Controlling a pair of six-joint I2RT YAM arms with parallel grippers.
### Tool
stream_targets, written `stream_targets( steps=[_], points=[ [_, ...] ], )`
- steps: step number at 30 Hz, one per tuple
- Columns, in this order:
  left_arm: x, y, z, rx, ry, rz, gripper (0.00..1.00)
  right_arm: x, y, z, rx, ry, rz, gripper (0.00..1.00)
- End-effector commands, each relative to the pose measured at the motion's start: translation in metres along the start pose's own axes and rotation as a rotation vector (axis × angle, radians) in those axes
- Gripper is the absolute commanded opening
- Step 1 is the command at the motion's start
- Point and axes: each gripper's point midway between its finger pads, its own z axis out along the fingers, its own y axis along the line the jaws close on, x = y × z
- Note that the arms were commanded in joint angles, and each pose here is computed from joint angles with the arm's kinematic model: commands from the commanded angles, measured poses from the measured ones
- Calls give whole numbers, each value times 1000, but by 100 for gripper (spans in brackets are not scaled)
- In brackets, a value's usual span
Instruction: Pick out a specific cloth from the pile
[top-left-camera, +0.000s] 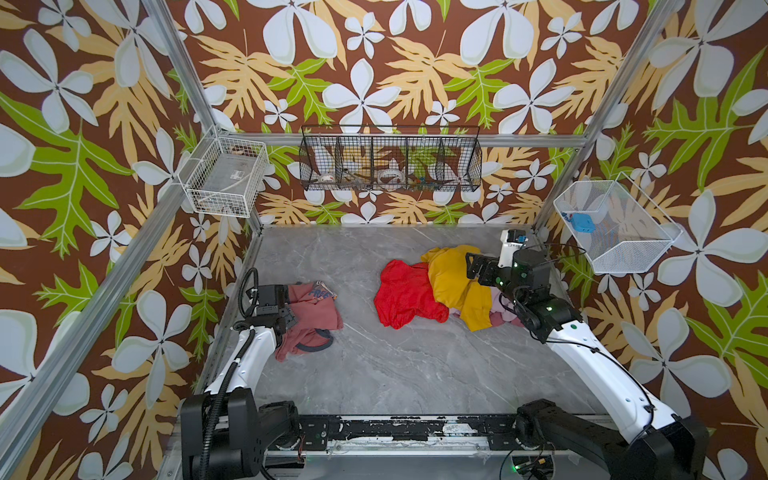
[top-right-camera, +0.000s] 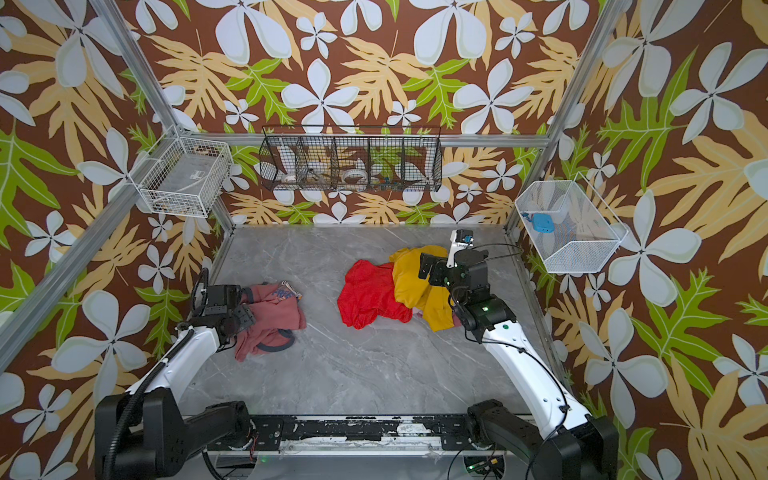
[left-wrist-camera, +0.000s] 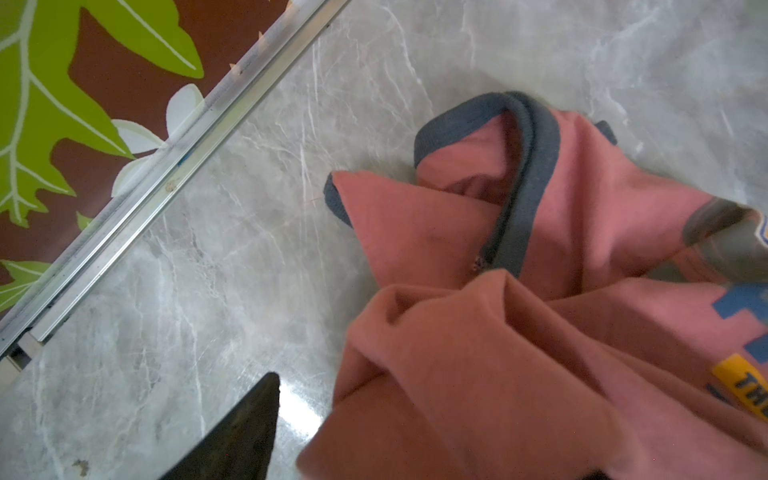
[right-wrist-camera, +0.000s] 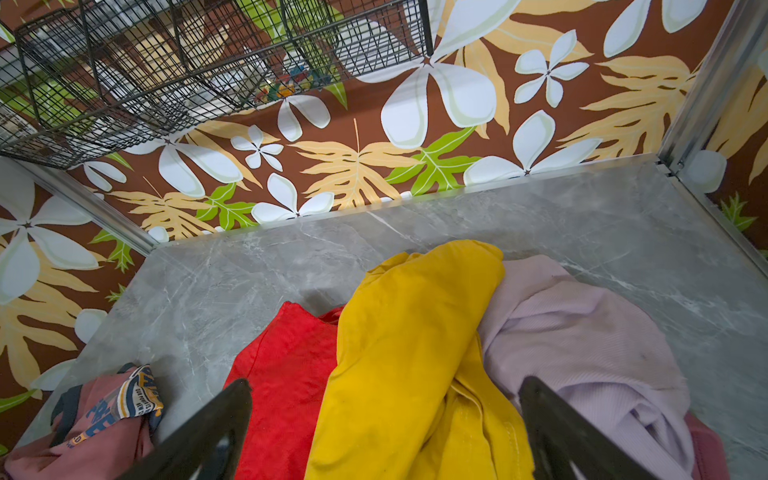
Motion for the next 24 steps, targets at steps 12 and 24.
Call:
stream_targets(
  steps=[12, 24],
  points=[
    [-47, 17, -80, -93, -270, -62, 94, -1, -1, 8, 7, -7, -33, 100],
    [-23, -71, -67, 76, -128, 277, 98, -2, 7, 13, -28, 5, -22, 100]
  ],
)
